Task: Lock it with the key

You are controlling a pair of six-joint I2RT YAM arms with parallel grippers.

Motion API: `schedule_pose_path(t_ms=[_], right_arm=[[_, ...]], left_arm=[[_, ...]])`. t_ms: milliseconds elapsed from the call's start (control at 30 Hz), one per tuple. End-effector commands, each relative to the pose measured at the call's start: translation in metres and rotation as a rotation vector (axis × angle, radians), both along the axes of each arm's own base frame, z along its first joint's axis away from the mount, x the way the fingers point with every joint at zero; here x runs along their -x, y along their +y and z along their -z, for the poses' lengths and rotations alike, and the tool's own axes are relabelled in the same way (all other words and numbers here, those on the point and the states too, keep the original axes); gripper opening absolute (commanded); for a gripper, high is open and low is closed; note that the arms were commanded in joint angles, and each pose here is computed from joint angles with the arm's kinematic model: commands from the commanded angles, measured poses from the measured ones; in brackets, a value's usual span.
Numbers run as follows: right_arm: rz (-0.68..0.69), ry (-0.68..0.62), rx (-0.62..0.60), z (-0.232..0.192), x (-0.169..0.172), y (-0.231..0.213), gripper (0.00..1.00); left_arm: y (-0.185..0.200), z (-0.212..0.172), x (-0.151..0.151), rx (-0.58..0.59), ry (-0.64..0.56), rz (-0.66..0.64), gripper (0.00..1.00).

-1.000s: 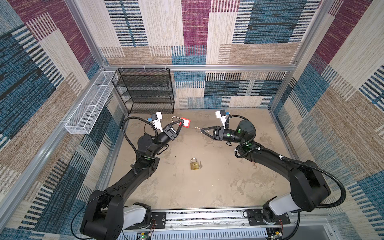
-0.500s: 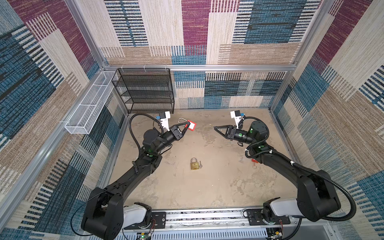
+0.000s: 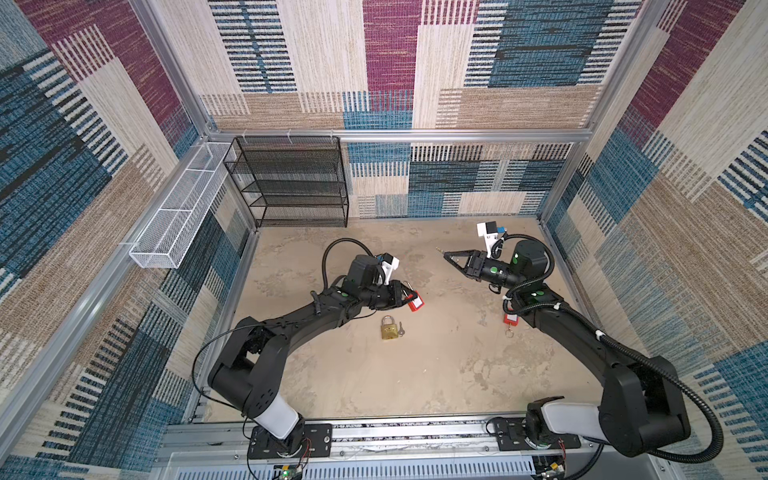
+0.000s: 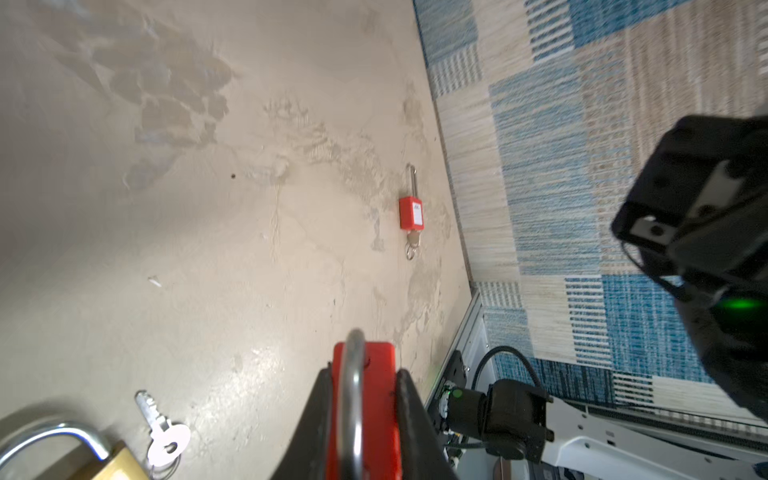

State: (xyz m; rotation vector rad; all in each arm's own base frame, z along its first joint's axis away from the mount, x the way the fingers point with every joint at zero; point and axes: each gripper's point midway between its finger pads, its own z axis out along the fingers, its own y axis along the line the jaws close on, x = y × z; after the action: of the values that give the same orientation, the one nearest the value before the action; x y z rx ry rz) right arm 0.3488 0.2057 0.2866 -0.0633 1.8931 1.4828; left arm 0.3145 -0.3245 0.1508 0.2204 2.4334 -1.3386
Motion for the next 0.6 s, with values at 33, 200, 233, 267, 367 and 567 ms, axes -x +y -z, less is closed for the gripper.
schedule_pose_path(t_ms=[33, 200, 233, 267, 367, 567], right_arm=[[0.005, -0.014, 0.008, -0.001, 0.001, -0.002, 0.0], [0.005, -0.012, 0.009, 0.0, 0.001, -0.002, 0.0], [0.006, -0.01, 0.009, 0.0, 0.001, -0.002, 0.0], [0.005, -0.011, 0.009, 0.0, 0.001, -0.002, 0.0], [0.006, -0.01, 0.01, 0.0, 0.0, -0.002, 0.0], [0.006, -0.004, 0.011, 0.002, 0.0, -0.002, 0.0]], left_arm=[[-0.002, 0.025, 0.013, -0.111, 0.048, 0.071, 0.0], [-0.002, 0.045, 0.018, -0.175, 0.107, 0.093, 0.0], [-0.003, 0.048, 0.02, -0.186, 0.112, 0.103, 0.0], [-0.004, 0.051, 0.021, -0.194, 0.121, 0.11, 0.0], [-0.007, 0.06, 0.024, -0.215, 0.143, 0.127, 0.0], [-0.007, 0.073, 0.028, -0.266, 0.169, 0.154, 0.0]])
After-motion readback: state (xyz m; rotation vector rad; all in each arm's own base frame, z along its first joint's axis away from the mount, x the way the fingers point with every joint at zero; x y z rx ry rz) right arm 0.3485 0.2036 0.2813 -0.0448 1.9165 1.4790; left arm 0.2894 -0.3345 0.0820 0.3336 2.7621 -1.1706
